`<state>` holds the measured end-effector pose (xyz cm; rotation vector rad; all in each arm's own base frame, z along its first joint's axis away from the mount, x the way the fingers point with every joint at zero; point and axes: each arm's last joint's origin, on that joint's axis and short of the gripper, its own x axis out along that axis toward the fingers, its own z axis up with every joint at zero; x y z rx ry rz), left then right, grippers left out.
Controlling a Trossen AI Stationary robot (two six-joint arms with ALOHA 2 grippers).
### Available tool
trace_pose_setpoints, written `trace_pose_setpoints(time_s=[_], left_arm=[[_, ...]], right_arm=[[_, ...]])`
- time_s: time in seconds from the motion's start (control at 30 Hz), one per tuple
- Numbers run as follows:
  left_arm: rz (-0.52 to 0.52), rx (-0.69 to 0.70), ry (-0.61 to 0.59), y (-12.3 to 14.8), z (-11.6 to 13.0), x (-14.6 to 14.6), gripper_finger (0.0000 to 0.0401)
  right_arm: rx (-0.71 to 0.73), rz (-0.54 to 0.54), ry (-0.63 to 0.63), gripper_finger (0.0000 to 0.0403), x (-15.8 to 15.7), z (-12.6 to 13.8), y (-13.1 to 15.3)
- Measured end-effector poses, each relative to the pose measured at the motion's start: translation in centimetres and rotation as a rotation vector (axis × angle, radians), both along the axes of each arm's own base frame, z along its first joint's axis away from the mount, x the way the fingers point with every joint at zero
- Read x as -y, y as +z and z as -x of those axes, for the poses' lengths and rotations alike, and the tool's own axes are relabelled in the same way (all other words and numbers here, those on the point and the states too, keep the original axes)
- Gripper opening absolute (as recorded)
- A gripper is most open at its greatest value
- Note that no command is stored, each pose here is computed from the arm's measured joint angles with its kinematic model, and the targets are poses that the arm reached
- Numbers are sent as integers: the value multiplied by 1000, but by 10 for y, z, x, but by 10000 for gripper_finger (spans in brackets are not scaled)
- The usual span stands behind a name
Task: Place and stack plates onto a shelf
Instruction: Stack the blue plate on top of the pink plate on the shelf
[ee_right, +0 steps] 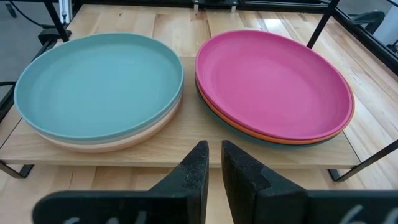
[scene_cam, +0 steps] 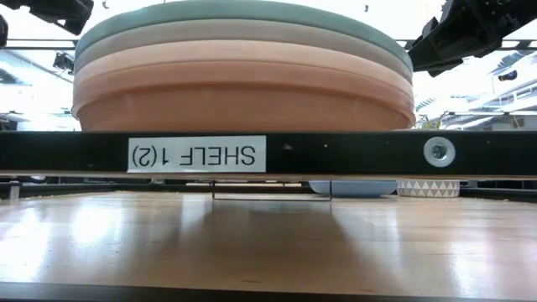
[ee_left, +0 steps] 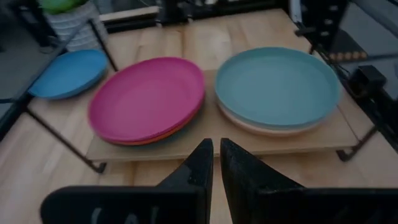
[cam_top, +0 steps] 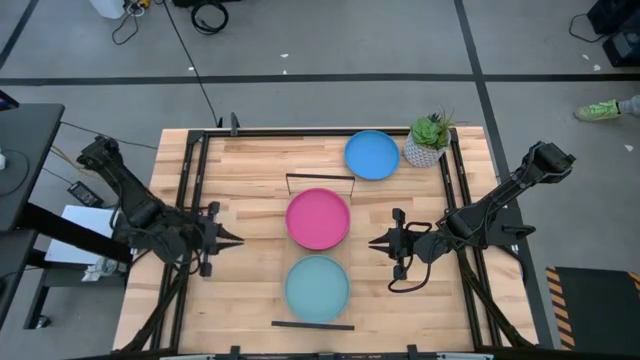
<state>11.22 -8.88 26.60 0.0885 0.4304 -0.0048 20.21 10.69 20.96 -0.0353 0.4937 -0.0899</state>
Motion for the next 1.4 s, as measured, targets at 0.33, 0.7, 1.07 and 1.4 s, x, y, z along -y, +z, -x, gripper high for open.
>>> trace_pose_setpoints(time_s=[0.33, 0.7, 1.07, 1.4], left_arm=[[35, 168, 191, -24, 8, -2, 37], [67, 265, 238, -55, 6, 0, 37], [46, 405, 12, -78, 8, 3, 37], [-57, 540, -137, -85, 14, 0, 37]], right_arm=[[-4, -8, -74, 50, 14, -6, -1], [-98, 42, -252, 50, 75, -21, -6], [-168, 24, -378, 50, 144, -21, -9], [-189, -12, -445, 50, 184, -15, -13]])
